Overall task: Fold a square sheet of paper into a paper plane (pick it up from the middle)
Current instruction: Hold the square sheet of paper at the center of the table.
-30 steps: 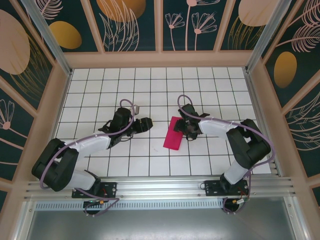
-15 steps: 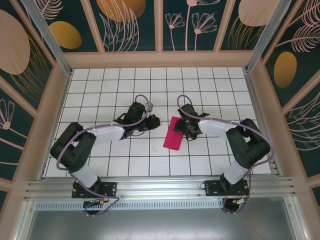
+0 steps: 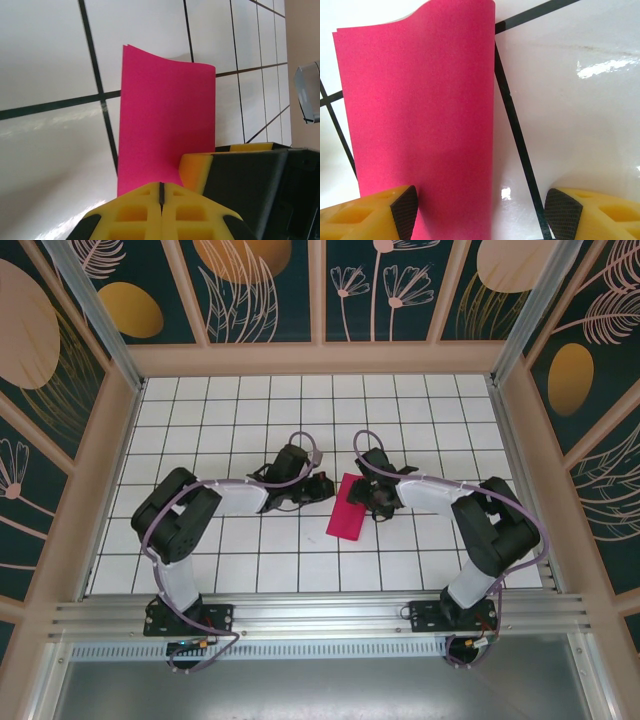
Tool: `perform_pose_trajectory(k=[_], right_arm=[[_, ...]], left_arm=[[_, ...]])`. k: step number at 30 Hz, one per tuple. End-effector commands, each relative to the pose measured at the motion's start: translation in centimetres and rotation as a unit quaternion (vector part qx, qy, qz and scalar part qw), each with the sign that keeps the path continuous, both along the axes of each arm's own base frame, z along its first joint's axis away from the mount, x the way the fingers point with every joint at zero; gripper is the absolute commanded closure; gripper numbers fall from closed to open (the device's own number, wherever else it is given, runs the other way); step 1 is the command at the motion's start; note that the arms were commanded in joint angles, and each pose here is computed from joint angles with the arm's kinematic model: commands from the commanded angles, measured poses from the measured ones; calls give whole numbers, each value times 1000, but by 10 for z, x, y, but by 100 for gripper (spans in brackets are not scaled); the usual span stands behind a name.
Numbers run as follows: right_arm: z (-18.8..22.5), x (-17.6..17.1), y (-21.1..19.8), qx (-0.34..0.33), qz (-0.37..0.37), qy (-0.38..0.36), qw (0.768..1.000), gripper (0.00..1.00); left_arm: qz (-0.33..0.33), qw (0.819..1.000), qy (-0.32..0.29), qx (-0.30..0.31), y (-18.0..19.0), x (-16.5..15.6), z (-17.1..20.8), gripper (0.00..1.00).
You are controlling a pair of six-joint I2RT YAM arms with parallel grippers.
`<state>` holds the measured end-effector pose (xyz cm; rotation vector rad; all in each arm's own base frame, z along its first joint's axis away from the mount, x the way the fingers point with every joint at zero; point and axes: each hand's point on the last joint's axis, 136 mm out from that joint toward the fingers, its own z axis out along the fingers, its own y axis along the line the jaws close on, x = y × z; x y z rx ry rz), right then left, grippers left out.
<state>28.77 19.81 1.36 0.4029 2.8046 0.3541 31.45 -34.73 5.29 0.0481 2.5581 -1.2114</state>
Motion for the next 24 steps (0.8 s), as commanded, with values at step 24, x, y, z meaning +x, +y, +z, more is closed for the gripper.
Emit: perform_pose_trajectory(k=[24], right_arm=[[-43,-10,18,15,26,34,999,26]], left_arm=[[-24,999,44,18,-20,-8,-36,100]])
